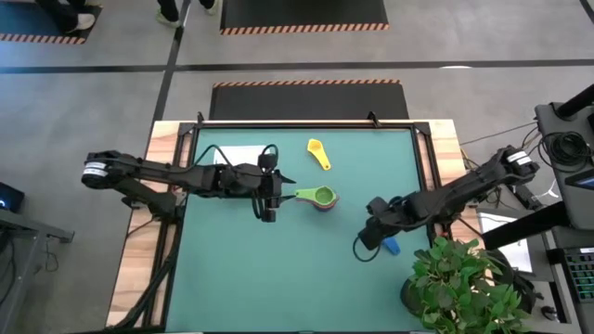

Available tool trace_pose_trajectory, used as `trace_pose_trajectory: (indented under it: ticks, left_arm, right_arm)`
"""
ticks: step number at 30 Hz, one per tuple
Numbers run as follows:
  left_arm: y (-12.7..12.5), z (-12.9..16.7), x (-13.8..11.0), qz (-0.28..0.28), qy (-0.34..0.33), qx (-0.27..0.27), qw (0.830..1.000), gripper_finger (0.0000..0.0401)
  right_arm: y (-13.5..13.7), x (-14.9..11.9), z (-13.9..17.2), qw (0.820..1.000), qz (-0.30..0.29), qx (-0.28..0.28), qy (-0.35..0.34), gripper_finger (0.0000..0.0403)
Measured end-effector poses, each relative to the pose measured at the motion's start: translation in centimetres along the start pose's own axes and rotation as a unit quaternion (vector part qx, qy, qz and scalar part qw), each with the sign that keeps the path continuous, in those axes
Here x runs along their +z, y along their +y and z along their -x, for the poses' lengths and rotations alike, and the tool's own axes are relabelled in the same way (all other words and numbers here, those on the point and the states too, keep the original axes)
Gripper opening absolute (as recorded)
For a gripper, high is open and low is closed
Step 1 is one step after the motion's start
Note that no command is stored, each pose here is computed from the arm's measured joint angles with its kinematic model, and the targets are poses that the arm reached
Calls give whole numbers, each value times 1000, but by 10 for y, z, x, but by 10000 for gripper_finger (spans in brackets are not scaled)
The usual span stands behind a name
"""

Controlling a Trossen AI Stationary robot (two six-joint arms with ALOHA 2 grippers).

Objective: Nest measuring cups in basket
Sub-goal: Stack the blue measuring cup on top of the green measuring cup

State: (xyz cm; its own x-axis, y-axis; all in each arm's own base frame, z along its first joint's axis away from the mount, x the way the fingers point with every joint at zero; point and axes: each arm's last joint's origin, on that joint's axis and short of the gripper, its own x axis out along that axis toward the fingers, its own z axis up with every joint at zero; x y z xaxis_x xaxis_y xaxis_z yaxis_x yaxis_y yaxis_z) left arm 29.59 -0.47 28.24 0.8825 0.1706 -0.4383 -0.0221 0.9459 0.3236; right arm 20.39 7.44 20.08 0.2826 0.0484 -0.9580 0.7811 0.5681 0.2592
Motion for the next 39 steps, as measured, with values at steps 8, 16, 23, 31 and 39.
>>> trace_pose_trajectory:
  ticks: [8, 16, 23, 31, 39]
  left_arm:
    - [0, 0, 1, -4, -3, 1, 1000, 158]
    - [0, 0, 0, -4, -2, 1, 1000, 158]
    - [0, 0, 0, -4, -1, 0, 1000, 158]
    - [0, 0, 0, -4, 0, 0, 1000, 158]
    - [0, 0, 0, -4, 0, 0, 1000, 158]
  right_arm:
    - [15, 4, -15, 996, 20, -80, 16, 9]
    - [28, 9, -17, 995, 21, -97, 13, 57]
    - [25, 10, -26, 990, 16, -137, 19, 142]
    - [26, 11, -37, 988, 18, -155, 15, 167]
    - [25, 12, -47, 984, 26, -173, 22, 107]
